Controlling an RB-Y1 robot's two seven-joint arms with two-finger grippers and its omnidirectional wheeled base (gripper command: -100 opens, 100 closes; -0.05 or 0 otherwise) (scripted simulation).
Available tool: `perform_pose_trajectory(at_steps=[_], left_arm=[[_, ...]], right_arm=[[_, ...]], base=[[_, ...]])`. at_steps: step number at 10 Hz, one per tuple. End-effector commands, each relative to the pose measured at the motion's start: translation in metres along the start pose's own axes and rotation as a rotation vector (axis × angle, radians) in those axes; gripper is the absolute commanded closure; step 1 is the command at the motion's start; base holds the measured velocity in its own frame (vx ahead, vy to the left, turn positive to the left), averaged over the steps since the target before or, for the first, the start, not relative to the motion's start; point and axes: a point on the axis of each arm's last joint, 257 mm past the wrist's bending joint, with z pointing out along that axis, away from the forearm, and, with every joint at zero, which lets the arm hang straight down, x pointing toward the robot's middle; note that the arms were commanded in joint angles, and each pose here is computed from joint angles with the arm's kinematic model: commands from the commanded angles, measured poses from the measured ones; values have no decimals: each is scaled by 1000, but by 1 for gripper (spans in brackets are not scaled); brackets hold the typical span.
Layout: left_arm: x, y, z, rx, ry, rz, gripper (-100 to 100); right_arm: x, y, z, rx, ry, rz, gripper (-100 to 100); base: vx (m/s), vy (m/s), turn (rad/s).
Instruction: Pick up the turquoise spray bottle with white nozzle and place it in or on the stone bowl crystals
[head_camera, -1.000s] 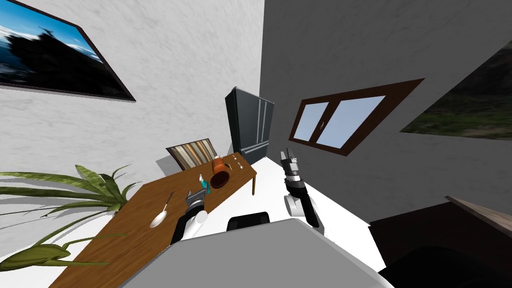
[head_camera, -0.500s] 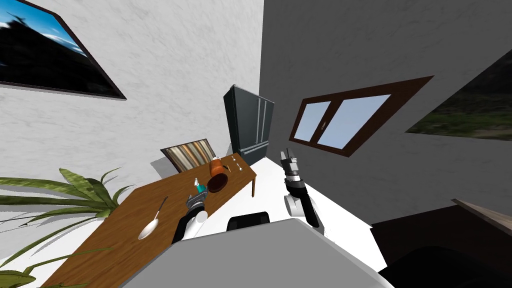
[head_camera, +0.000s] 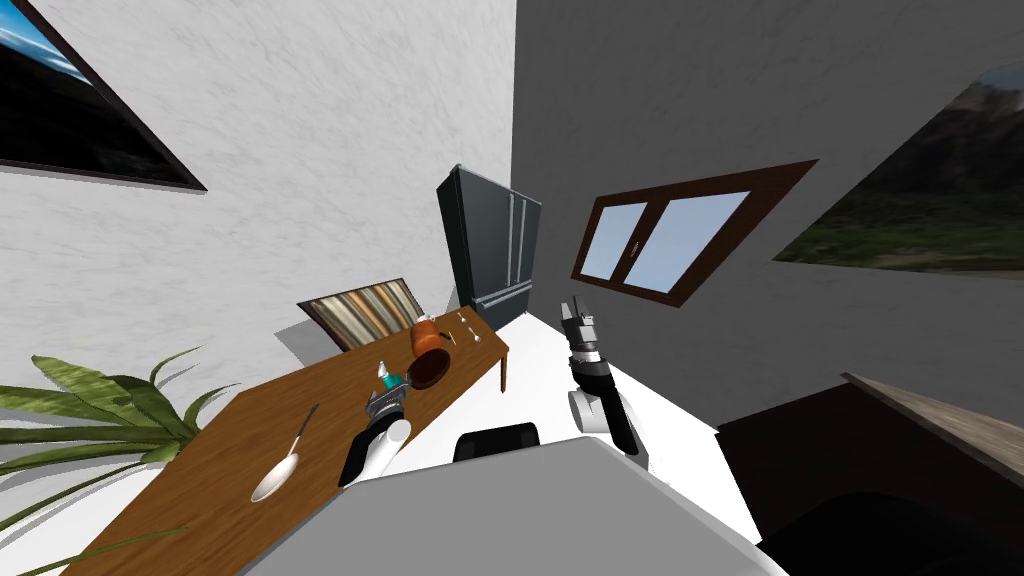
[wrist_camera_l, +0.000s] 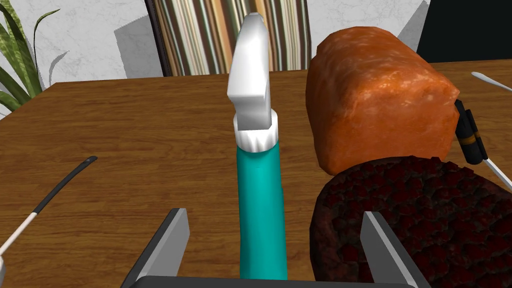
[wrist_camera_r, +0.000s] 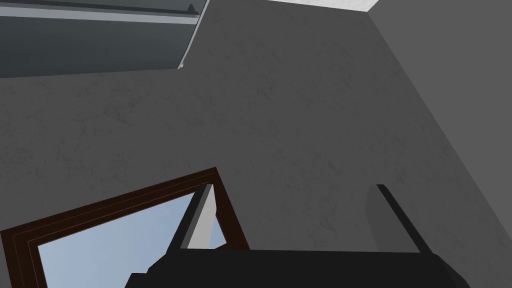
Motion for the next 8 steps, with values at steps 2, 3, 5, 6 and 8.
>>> perform_pose_trajectory(at_steps=[2,3,5,6,8], left_arm=[[2,-15,11,32,0,-9,-100],[2,-19,13,40,0,-11,-100],[3,-17,11,36,0,-10,100],[3,-17,11,36,0,-10,100],[6,-20,12,41,7,-10,100]], right_arm=[[0,0,0,0,0,0,0],[0,0,0,0,0,0,0],[0,0,0,0,0,0,0],[0,0,0,0,0,0,0],[0,0,0,0,0,0,0]], base=[[-28,0,-118],[-16,-2,-92],[-3,0,-6],[0,2,18],[0,0,0]])
